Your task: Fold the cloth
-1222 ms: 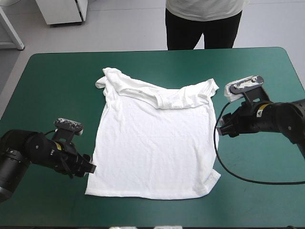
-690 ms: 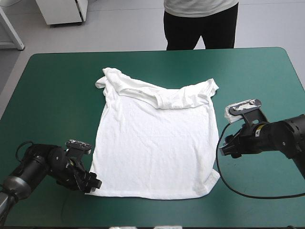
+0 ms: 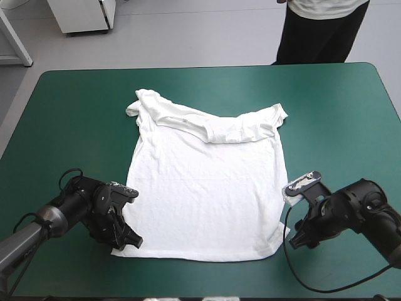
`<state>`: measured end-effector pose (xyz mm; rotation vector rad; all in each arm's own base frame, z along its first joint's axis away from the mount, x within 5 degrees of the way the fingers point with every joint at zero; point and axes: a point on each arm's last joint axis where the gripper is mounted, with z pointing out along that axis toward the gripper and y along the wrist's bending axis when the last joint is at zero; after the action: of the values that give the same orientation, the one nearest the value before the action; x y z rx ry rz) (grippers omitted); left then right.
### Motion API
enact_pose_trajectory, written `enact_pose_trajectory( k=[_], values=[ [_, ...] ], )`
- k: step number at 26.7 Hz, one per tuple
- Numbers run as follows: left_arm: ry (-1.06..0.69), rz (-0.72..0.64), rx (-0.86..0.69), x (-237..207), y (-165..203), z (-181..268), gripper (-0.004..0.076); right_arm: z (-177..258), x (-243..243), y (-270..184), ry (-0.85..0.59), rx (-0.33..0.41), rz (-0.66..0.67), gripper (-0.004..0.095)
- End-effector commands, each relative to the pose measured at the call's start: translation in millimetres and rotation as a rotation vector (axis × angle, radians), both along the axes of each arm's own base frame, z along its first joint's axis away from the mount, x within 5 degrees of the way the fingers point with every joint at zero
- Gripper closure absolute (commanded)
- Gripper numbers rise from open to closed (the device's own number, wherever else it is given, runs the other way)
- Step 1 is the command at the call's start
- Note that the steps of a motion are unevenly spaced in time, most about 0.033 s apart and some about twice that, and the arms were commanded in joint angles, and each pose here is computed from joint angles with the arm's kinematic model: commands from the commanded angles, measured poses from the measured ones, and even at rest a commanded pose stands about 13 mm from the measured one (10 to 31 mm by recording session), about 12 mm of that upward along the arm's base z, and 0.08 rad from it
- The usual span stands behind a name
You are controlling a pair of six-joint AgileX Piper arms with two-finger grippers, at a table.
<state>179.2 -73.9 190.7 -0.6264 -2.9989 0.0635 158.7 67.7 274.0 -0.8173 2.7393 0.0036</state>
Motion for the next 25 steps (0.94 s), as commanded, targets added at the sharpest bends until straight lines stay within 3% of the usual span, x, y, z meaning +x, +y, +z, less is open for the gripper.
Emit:
enact_pose_trajectory(
  k=[1,8,22,25],
  values=[
    [-0.032,0.111,-0.136,11.8,-20.2,-39.4,0.0561,-5.4,-3.5,7.5,-0.023,0.014,0.058,0.0304],
    [0.014,0.100,-0.110,15.5,-21.3,-56.4,0.0732,-28.8,7.8,31.4,0.022,0.007,0.155,0.0304],
    [0.009,0.103,-0.139,16.2,-23.9,-56.2,0.0734,-49.9,35.8,56.5,0.052,0.049,0.185,0.0305],
    [0.023,0.101,-0.137,14.9,-23.7,-56.2,0.0734,-68.4,37.3,59.7,0.169,0.019,0.165,0.0399]
  ],
)
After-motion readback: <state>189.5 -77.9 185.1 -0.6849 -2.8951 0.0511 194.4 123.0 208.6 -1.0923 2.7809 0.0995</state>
